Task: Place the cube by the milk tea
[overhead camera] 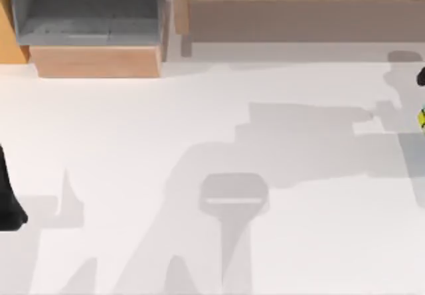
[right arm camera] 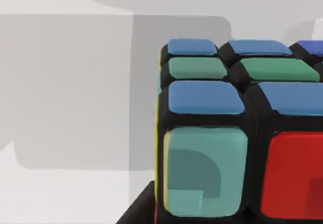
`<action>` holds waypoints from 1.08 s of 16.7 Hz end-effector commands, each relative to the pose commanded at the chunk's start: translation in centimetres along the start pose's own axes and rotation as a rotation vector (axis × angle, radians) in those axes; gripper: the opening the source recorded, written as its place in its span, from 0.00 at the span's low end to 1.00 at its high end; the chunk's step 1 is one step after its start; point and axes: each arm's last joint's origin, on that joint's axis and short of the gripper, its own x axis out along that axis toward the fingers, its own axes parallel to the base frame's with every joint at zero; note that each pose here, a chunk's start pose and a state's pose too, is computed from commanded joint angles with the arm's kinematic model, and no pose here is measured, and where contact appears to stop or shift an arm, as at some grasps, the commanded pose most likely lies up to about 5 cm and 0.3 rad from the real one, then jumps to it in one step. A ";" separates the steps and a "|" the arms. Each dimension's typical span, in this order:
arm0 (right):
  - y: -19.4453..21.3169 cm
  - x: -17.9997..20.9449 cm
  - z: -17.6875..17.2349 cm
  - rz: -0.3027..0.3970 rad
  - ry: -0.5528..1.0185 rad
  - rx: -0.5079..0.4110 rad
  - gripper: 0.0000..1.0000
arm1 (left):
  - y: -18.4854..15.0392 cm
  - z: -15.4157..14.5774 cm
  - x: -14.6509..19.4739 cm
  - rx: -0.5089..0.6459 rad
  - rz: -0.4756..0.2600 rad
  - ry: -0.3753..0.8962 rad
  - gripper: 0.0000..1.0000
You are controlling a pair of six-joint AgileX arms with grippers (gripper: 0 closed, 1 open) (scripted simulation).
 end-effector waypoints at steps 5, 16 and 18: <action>0.2 -0.4 0.0 0.002 -0.037 -0.008 0.00 | 0.0 0.0 0.0 0.000 0.000 0.000 1.00; -1.3 2.5 -0.3 -0.001 0.036 0.029 0.00 | 0.0 0.0 0.0 0.000 0.000 0.000 1.00; -1.3 2.5 -0.3 -0.001 0.036 0.029 0.00 | 0.0 0.0 0.0 0.000 0.000 0.000 1.00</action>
